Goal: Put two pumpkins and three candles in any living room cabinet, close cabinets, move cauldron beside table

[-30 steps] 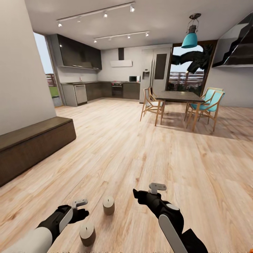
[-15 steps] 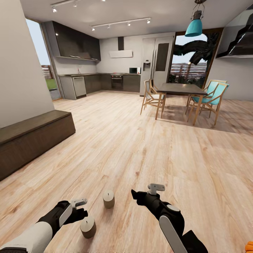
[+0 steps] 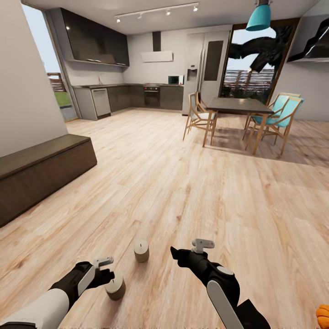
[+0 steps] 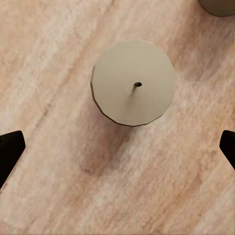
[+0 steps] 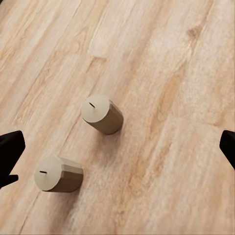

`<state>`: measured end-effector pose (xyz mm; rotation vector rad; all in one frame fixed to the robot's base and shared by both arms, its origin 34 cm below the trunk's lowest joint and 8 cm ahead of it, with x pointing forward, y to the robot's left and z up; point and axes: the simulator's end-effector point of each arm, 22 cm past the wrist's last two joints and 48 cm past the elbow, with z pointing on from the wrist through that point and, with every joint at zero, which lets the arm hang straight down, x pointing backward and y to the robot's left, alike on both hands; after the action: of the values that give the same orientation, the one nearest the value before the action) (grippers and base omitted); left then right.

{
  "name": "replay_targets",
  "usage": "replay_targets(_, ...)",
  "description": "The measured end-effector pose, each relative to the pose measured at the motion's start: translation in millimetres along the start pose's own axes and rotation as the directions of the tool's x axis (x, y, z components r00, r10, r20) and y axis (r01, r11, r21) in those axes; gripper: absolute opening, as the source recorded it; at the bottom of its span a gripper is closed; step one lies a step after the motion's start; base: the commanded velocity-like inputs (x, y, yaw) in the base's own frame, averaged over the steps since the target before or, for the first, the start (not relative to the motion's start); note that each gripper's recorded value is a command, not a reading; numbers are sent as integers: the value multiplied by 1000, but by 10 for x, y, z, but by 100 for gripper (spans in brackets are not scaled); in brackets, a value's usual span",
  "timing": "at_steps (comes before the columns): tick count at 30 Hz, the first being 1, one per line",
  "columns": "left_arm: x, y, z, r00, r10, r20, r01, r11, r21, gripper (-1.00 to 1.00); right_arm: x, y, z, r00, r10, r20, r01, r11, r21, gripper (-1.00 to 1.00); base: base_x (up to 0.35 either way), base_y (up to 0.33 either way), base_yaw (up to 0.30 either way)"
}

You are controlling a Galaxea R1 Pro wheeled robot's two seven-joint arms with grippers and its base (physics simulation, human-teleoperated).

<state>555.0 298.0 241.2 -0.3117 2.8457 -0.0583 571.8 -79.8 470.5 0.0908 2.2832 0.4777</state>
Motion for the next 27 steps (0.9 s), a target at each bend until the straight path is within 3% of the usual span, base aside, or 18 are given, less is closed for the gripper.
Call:
replay_targets(14, -20, 30, 64, 1000, 4, 23, -4, 1000, -19, 100, 63, -30, 48, 1000, 5, -15, -5, 1000, 3, 100, 3, 0, 0)
replay_targets(27, -43, 77, 60, 999, 4, 34, -3, 999, -41, 100, 63, -30, 47, 1000, 5, -15, -5, 1000, 3, 100, 102, 0, 0)
